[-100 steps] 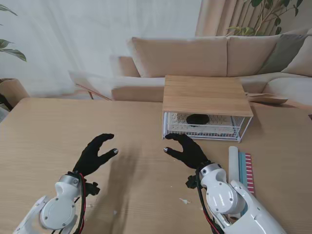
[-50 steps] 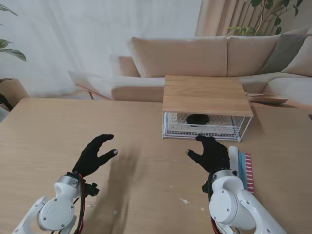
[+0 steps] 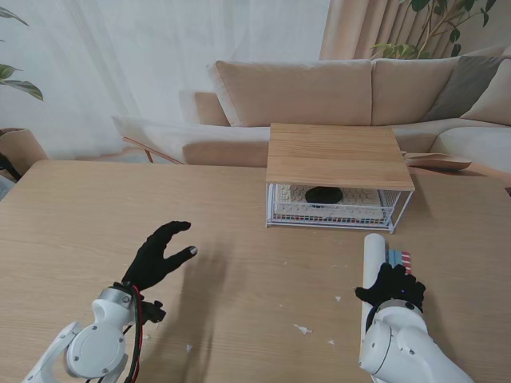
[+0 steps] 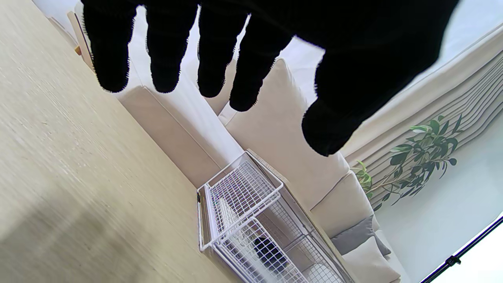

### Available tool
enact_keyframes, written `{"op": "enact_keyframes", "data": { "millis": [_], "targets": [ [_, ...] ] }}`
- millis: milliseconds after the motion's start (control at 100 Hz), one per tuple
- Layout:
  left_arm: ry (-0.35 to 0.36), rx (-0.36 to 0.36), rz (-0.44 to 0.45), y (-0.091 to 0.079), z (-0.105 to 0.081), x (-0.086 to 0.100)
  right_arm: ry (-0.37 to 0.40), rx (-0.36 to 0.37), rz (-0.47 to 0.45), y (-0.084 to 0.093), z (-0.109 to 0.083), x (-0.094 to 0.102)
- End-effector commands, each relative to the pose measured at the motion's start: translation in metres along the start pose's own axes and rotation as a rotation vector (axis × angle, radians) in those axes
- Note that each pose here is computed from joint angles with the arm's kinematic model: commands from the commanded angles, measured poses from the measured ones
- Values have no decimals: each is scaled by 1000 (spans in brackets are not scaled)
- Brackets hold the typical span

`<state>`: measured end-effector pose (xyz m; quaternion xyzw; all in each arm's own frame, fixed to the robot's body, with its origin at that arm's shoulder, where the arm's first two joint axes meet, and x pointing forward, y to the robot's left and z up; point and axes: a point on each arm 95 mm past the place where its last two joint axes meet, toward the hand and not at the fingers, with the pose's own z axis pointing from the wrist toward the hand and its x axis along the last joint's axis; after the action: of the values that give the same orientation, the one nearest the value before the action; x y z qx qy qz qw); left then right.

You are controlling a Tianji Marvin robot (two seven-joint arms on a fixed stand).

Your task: Unroll the mouse pad and set up the keyboard and mouse from the tabletop organizer

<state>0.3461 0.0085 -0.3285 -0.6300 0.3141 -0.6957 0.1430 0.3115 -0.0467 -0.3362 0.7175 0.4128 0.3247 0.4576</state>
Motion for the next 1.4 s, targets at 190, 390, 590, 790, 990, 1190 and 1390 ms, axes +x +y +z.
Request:
{"op": "enact_keyframes", "data": {
  "millis": [190,390,590,790,990,1190,1390],
  "targets": [
    [3,-19,-1,3,1,1,-43,25,-126,-2,20,1],
    [-2,-28,-2,5,1,0,-107,51,-134,-8,29,-2],
    [-6,-42,-3,9,2,1,-109,113,-10,-10,30,-3],
    [-4,-45,-2,10,3,0,-92,178,18,-8,26,-1],
    [0,-39,-2,8,3,-1,-109,213,-30,-9,27,5],
    [0,-34,-3,7,3,-1,-115,214,-56,-9,27,10],
    [1,-35,-2,7,3,-1,-114,214,-83,-10,27,12]
  ]
}}
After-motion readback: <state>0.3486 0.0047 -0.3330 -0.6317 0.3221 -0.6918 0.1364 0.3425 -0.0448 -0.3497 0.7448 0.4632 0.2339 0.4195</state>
